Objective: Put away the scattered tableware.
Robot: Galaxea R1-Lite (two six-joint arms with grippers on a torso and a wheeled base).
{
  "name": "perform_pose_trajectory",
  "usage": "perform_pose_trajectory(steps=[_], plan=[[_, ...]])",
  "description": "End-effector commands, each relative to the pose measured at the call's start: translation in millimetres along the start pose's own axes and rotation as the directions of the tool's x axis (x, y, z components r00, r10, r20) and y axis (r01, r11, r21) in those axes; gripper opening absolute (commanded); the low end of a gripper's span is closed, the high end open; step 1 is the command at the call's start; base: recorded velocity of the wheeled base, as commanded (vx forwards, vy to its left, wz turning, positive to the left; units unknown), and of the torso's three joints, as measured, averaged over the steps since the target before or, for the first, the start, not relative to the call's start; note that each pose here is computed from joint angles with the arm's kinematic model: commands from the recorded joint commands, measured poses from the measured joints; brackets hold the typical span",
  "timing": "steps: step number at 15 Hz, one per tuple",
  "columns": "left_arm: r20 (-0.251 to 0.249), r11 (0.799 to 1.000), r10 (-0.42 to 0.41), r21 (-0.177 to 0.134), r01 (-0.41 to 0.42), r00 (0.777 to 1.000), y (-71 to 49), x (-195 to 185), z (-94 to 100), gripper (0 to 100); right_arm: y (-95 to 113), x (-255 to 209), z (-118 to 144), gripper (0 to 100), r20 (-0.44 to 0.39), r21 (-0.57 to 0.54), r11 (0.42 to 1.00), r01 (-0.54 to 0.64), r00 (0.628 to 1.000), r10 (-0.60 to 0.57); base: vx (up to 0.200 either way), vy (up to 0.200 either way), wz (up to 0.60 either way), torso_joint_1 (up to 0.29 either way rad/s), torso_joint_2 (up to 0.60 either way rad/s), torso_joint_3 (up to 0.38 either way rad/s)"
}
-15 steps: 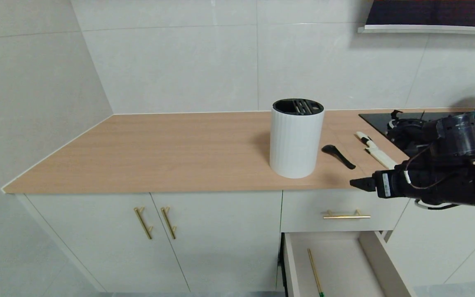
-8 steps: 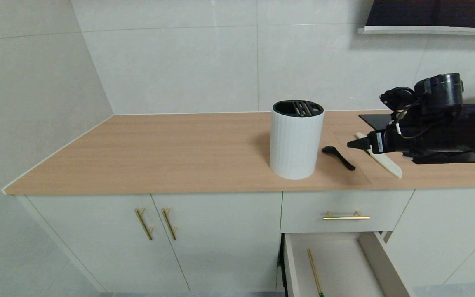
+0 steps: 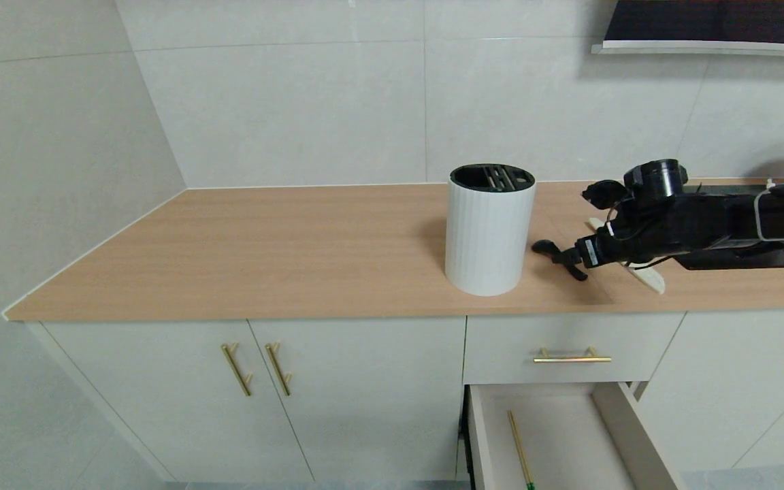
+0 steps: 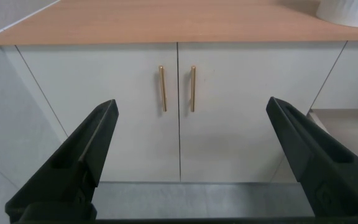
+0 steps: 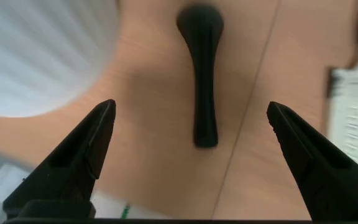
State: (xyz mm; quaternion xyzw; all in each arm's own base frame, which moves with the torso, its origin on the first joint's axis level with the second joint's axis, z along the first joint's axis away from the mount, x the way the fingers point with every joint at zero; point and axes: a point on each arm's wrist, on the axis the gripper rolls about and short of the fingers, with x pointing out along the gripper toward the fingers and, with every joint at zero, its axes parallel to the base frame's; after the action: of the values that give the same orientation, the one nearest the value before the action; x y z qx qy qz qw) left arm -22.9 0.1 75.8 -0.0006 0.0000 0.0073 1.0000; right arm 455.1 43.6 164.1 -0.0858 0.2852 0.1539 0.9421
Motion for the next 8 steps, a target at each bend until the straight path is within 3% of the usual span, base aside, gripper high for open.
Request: perform_pose_trajectory(steps=[1, 8], plan=[[0.000, 1.000, 0.001, 0.000, -0.001, 1.000, 0.0, 0, 0.0, 100, -3, 25, -17, 100, -0.047, 0.010, 1.000, -0.014, 0.999, 0.014, 0.000, 0.000, 0.00, 0.000, 0.00, 0.000], [0.000, 1.000, 0.001, 0.000, -0.001, 1.000, 0.0, 0, 0.0, 100, -11, 47, -21, 100, -0.035, 0.020, 1.000, -0.005, 0.999, 0.006, 0.000, 0.000, 0.00, 0.000, 0.00, 0.000]])
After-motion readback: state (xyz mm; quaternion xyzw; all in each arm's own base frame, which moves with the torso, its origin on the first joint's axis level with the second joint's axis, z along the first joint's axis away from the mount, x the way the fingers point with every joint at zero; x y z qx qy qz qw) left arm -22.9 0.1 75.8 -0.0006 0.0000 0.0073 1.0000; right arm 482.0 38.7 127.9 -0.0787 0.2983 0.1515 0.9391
